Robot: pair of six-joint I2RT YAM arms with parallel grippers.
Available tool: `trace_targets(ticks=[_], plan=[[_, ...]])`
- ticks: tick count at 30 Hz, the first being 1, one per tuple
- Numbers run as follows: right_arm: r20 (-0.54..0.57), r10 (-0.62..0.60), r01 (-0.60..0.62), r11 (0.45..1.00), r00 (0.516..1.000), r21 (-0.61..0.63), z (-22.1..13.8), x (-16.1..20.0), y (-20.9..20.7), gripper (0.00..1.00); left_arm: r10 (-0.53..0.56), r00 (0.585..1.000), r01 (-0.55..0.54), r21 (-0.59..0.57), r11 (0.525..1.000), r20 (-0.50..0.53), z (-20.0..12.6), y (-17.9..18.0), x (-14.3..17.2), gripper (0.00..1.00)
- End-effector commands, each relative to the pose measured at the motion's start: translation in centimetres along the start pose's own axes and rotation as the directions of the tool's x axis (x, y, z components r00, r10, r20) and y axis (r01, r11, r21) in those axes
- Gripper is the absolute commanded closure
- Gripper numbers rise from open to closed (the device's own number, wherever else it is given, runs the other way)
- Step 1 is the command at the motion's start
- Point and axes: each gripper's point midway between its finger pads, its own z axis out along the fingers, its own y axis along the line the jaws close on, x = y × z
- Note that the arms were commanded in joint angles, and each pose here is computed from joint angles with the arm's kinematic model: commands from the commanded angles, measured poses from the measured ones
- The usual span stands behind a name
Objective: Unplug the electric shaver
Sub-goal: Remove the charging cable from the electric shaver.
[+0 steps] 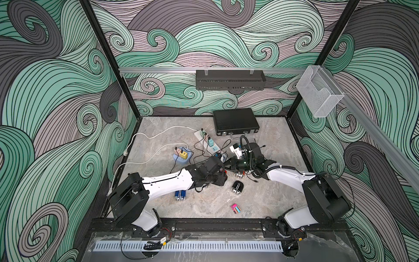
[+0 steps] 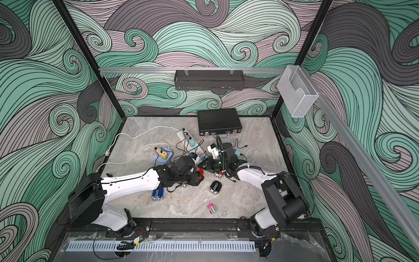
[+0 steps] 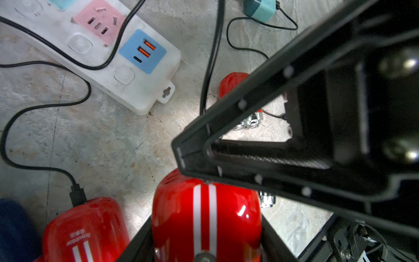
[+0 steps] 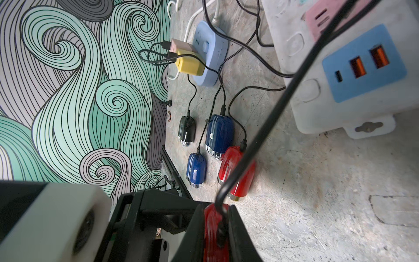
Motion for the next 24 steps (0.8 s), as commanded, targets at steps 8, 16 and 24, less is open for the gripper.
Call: trace_targets(ticks=[8, 16, 24], plan=[[-0.019, 0.011, -0.012, 1.0, 1.0, -0.012, 0.5, 0.3, -0.1, 0.87, -0.029, 0.998, 0.027, 0.045, 0.999, 0.048, -1.0, -0.6, -1.6, 0.85], [-0.013, -0.006, 0.006, 1.0, 1.0, -0.02, 0.6, -0.4, 0.5, 0.9, -0.03, 0.998, 0.027, 0.053, 0.998, 0.046, -1.3, -0.6, -1.6, 0.85], [-0.003, -0.021, 0.021, 1.0, 1.0, -0.02, 0.6, -0.9, 0.9, 0.96, -0.03, 0.999, 0.028, 0.06, 0.998, 0.037, -1.2, -0.6, -1.3, 0.85]])
